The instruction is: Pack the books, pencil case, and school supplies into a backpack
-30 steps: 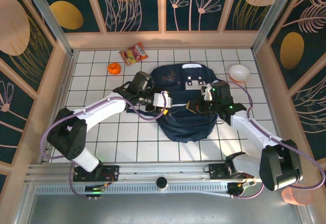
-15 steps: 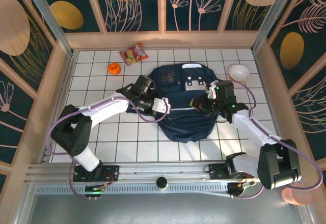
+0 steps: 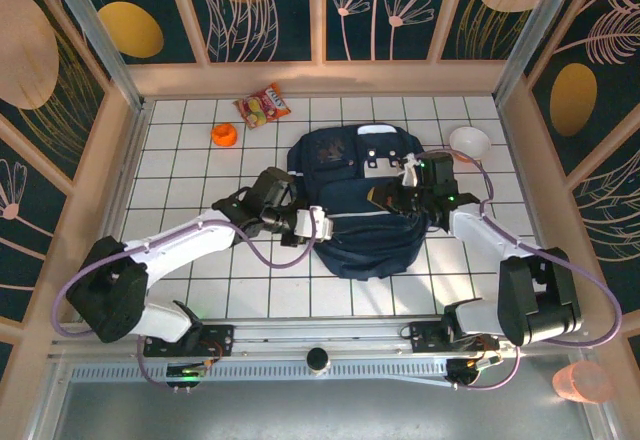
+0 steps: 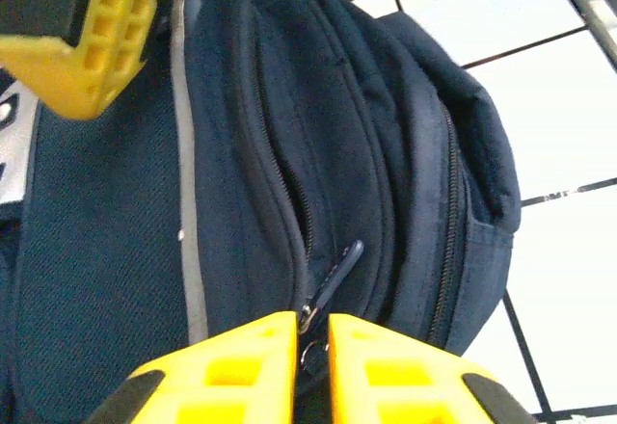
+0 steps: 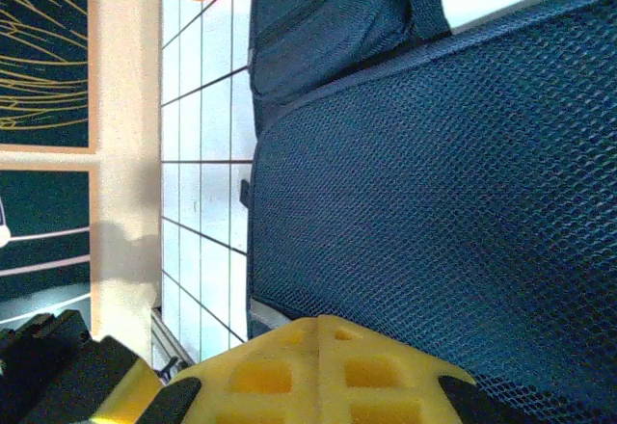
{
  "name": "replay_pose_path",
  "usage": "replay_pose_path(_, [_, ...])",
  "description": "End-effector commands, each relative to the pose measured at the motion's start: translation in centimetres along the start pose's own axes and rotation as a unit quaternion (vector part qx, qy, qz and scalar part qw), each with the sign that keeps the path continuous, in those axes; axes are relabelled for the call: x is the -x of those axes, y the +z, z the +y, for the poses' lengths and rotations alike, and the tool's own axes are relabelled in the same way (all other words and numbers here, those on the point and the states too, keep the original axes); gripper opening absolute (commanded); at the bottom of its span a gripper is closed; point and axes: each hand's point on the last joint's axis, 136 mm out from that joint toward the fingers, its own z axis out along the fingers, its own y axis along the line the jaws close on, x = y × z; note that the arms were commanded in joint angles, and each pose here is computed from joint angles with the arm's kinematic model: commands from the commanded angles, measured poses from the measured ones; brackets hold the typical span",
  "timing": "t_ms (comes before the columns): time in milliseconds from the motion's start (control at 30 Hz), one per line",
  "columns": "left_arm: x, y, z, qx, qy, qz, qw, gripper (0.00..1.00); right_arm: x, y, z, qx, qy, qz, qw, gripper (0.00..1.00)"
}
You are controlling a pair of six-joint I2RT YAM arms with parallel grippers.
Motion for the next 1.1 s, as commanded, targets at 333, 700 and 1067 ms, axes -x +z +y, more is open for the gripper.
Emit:
replay_pose_path(333, [-1.2, -0.3, 14.9, 0.172, -0.281, -0.038, 0.944, 0.7, 1.2, -8.7, -7.3, -0.132, 0.099, -0.083, 0.983, 0.46])
replay_pose_path(700, [-8.3, 1.3, 22.3, 0.309, -0.543, -0.01, 0.781, 0.75, 10.0, -10.0, -11.8, -0.153, 0.065, -0.15, 0.975, 0.48])
replay_pose_path(1067, [-13.7, 4.9, 18.1, 0.28, -0.616, 0.035, 0.736, 0.74, 10.0, -3.4, -14.0, -0.158, 0.047, -0.087, 0.983, 0.42])
